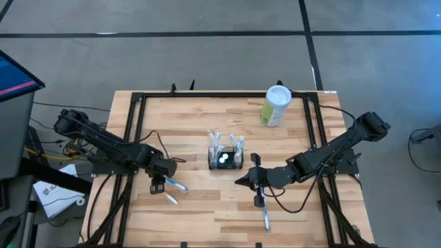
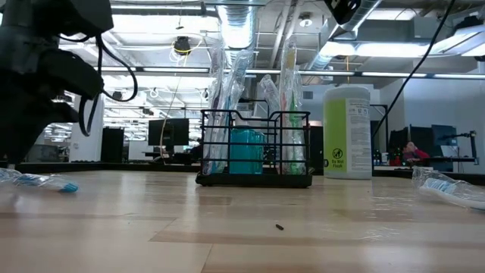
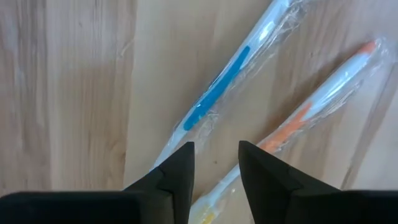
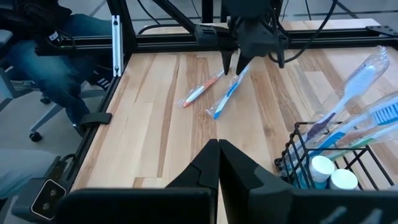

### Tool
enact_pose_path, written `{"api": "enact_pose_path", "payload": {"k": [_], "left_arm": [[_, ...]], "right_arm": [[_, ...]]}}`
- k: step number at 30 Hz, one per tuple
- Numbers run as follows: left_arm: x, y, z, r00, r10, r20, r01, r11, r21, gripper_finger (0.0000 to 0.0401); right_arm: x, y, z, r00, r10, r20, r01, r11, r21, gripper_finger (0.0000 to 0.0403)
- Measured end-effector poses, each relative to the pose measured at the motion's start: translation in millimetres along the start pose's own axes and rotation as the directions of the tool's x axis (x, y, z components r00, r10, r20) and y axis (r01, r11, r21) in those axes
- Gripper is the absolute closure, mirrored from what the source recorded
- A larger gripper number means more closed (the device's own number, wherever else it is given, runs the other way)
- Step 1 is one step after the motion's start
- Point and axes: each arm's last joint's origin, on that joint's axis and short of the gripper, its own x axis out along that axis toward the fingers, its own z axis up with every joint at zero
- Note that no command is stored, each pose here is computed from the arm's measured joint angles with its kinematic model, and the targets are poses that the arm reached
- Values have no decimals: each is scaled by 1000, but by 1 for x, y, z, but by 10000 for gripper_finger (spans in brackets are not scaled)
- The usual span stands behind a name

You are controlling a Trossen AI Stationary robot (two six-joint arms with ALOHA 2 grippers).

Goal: Pick & Place toothbrushing station
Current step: Put the left blue toothbrush into the right compartment of the organizer

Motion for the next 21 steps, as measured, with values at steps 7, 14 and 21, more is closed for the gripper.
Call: {"api": "enact_pose_path", "payload": {"k": [7,14,21], "left_arm": [[0,3,0,997,71,24,-72,996,52,279],[0,8,-8,992,114,-57,-112,993,46,278],[1,6,-5,994,103,-23,-101,992,70,278]], "right_arm": [[2,-4,1,1000,-12,3,12,1000,7,403],[6,-12,-9,999,-36,-21,37,998,42,403],[7,-14,-13,999,-45,-31,47,996,72,403]]}}
